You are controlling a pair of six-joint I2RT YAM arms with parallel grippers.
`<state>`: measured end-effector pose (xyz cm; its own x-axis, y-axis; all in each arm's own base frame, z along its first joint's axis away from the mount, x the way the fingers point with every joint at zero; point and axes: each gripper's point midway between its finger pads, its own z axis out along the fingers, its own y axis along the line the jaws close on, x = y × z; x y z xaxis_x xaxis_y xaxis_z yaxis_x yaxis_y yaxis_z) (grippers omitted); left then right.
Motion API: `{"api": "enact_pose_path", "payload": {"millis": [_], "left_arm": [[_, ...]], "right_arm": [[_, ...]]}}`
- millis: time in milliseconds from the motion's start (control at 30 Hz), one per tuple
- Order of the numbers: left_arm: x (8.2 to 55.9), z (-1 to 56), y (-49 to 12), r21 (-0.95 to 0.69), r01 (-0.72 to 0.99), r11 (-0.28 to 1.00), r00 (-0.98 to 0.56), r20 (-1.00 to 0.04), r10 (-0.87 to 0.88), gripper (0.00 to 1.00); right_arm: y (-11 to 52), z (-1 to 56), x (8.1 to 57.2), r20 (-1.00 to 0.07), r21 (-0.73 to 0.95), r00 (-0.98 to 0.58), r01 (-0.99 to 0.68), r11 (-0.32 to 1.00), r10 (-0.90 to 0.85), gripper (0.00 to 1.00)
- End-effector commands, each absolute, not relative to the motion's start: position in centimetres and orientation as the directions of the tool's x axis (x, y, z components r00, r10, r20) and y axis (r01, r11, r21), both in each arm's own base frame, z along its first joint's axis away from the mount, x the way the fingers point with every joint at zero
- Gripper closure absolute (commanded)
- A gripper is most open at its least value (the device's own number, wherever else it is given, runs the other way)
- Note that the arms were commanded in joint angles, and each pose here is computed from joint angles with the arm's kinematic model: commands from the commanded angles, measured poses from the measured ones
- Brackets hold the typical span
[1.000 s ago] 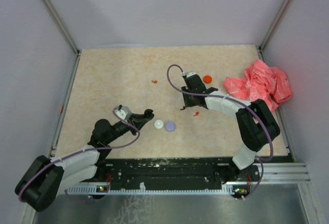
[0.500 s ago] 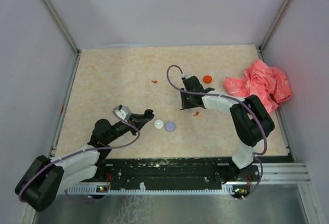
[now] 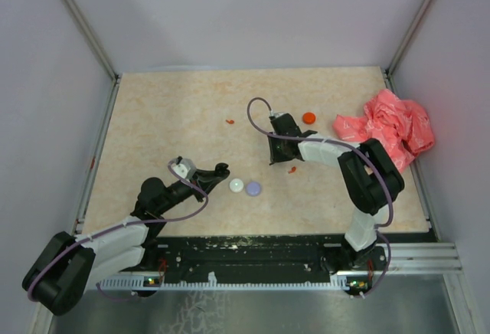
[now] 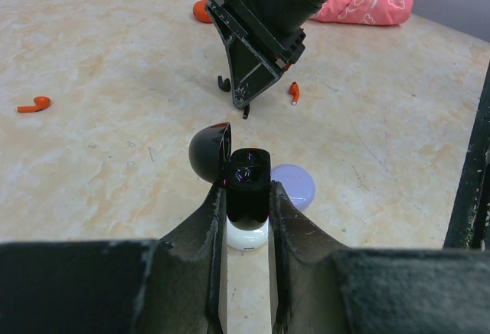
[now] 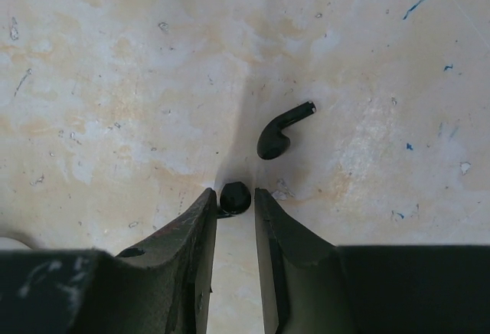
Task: Insert the wireless bluetooth earbuds into the charging case
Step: Pick up the earbud from the center of the board.
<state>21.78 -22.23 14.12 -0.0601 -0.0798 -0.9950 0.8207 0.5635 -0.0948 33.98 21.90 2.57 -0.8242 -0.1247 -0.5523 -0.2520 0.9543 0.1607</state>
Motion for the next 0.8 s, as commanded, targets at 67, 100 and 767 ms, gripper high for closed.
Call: {"api": "enact_pose_path", "payload": {"millis": [67,100,767], "left_arm": [[21.8,15.5,-22.6,-0.084,0.833,0.546,-0.032,-0.994,-0.103,1.0],[21.7,15.5,-22.6,-0.083,0.834,0.546,-0.032,-0.994,-0.103,1.0],[21.5,15.8,-22.8,-0.085,0.842,0.532,-0.032,-0.994,-0.108,1.0]], "right_arm": [[23.4,3.4,35.3,-0.58,0.188,-0.807,-0.269,0.945,-0.114,0.74],[23.4,3.3,35.3,-0.577,0.187,-0.808,-0.271,0.944,-0.117,0.74],[22.9,1.9,33.3,-0.49,0.006,-0.821,-0.34,0.941,-0.294,0.73]]}}
